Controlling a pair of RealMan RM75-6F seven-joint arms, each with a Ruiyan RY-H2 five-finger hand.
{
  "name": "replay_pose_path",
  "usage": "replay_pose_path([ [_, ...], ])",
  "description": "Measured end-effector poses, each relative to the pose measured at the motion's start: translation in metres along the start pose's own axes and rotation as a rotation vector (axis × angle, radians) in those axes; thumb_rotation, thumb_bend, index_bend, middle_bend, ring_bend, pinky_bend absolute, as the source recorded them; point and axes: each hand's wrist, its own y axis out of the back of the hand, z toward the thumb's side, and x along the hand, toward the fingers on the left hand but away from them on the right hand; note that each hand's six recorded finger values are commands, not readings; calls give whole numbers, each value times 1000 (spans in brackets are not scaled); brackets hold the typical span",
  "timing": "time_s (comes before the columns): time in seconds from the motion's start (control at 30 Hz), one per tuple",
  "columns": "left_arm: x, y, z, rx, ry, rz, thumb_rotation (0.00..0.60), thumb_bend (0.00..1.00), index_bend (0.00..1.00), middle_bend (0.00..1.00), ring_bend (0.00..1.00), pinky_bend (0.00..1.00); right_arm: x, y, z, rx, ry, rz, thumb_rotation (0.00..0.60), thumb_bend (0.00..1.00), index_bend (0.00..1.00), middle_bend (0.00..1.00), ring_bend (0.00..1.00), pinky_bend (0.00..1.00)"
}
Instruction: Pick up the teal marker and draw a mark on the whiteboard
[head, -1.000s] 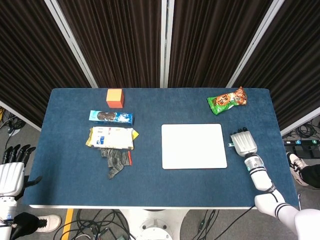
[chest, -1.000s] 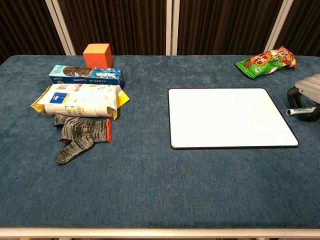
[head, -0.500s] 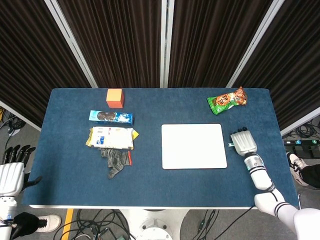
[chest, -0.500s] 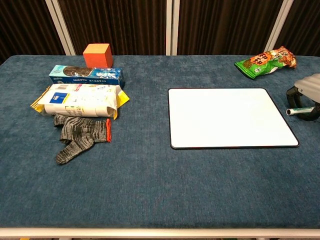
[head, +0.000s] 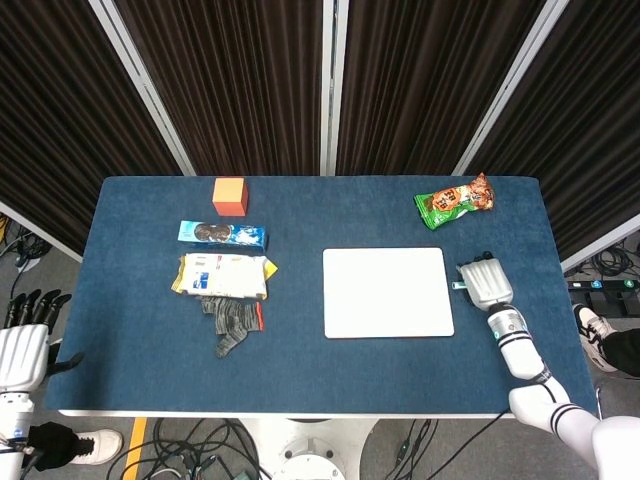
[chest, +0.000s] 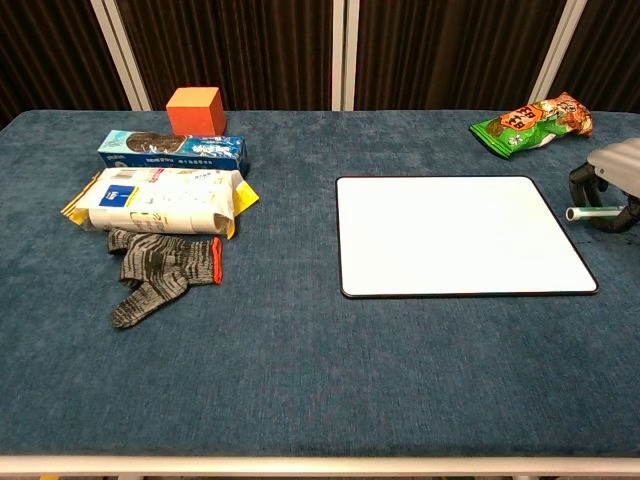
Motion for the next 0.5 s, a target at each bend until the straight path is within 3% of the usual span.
replay_pose_path([
  [0.2,1,1,2,-2,-9,1,600,64,170,106,24,0,1,25,14,-217,48,-41,600,363,704,613,416,279],
  [0.5,-2,7,2,-14,-12,15,600,65,170,106,24,0,-7,65,56,-811,192,-18,600,382,717,613,416,280],
])
